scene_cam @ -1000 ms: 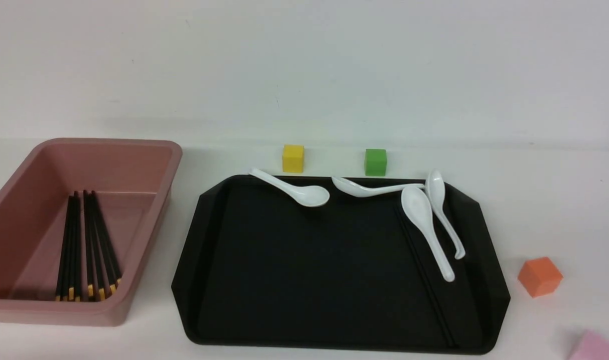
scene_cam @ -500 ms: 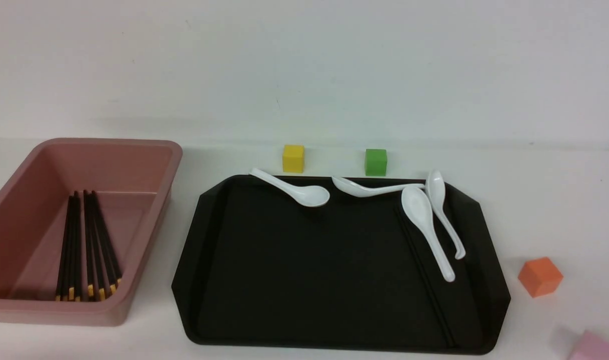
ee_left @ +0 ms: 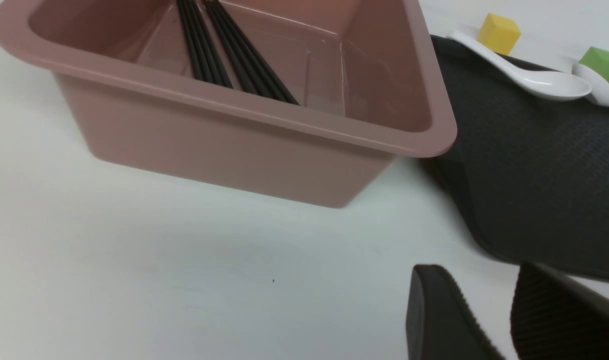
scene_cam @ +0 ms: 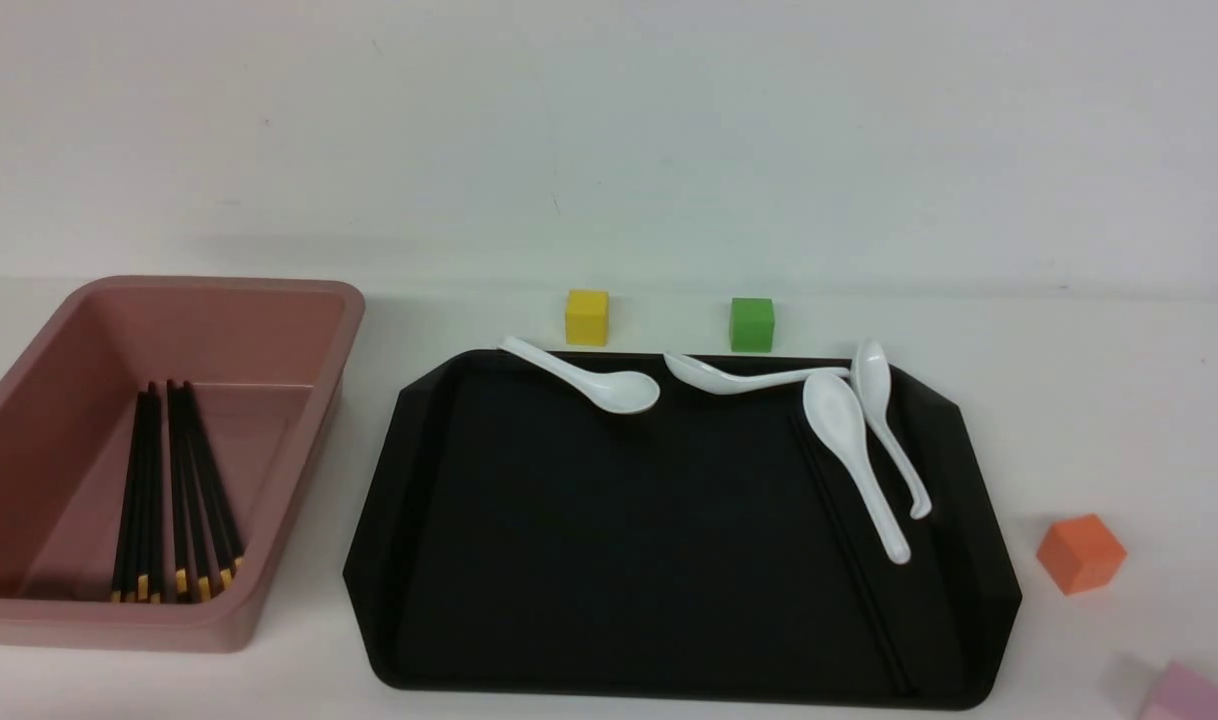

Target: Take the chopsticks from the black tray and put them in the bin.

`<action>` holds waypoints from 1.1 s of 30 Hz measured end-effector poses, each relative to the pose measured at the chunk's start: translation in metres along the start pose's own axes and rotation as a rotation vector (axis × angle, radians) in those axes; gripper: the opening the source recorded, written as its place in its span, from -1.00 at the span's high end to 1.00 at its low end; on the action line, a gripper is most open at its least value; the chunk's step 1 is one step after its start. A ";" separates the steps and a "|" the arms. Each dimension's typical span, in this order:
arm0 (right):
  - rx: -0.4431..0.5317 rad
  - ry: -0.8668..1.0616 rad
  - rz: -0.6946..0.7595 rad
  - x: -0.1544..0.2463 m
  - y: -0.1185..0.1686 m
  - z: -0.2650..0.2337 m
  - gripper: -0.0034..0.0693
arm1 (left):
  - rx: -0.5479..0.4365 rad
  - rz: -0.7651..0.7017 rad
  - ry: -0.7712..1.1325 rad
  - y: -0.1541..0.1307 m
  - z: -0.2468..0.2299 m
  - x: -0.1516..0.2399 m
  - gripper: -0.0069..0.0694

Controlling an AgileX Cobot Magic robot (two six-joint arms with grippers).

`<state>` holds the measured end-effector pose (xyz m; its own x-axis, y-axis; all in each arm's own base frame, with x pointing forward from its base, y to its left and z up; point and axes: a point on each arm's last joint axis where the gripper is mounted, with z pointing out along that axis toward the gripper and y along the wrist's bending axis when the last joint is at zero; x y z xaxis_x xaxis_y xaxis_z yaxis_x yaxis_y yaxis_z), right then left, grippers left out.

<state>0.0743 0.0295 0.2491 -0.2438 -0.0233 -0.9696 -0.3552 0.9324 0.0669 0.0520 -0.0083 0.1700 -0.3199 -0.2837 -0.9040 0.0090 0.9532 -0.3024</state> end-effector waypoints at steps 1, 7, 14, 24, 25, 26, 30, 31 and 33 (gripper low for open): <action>0.000 -0.005 0.000 0.000 0.000 -0.001 0.82 | 0.000 0.000 0.000 0.000 0.000 0.000 0.20; 0.098 -0.071 -0.003 0.022 -0.009 -0.008 0.82 | 0.000 0.000 0.000 0.000 0.000 0.000 0.20; 0.265 -0.049 0.034 0.062 -0.021 -0.007 0.80 | 0.000 0.000 0.000 0.000 0.000 0.000 0.20; 0.336 0.021 0.061 0.078 -0.024 -0.012 0.76 | 0.000 0.000 0.000 0.000 0.000 0.000 0.20; 0.337 0.021 0.061 0.078 -0.024 -0.012 0.76 | 0.000 0.000 0.000 0.000 0.000 0.000 0.20; 0.337 0.023 0.062 0.078 -0.024 -0.012 0.75 | 0.000 0.000 0.000 0.000 0.000 0.000 0.20; 0.337 0.025 0.062 0.078 -0.024 -0.012 0.74 | 0.000 0.000 0.000 0.000 0.000 0.000 0.20; 0.337 0.025 0.062 0.078 -0.024 -0.012 0.74 | 0.000 0.000 0.000 0.000 0.000 0.000 0.20; 0.337 0.025 0.062 0.078 -0.024 -0.012 0.73 | 0.000 0.000 0.000 0.000 0.000 0.000 0.20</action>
<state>0.0530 0.0006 0.1747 -0.2793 0.0321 -0.9597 -0.0219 0.9990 0.0398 0.0520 -0.0083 0.1700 -0.3199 -0.2837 -0.9040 0.0090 0.9532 -0.3024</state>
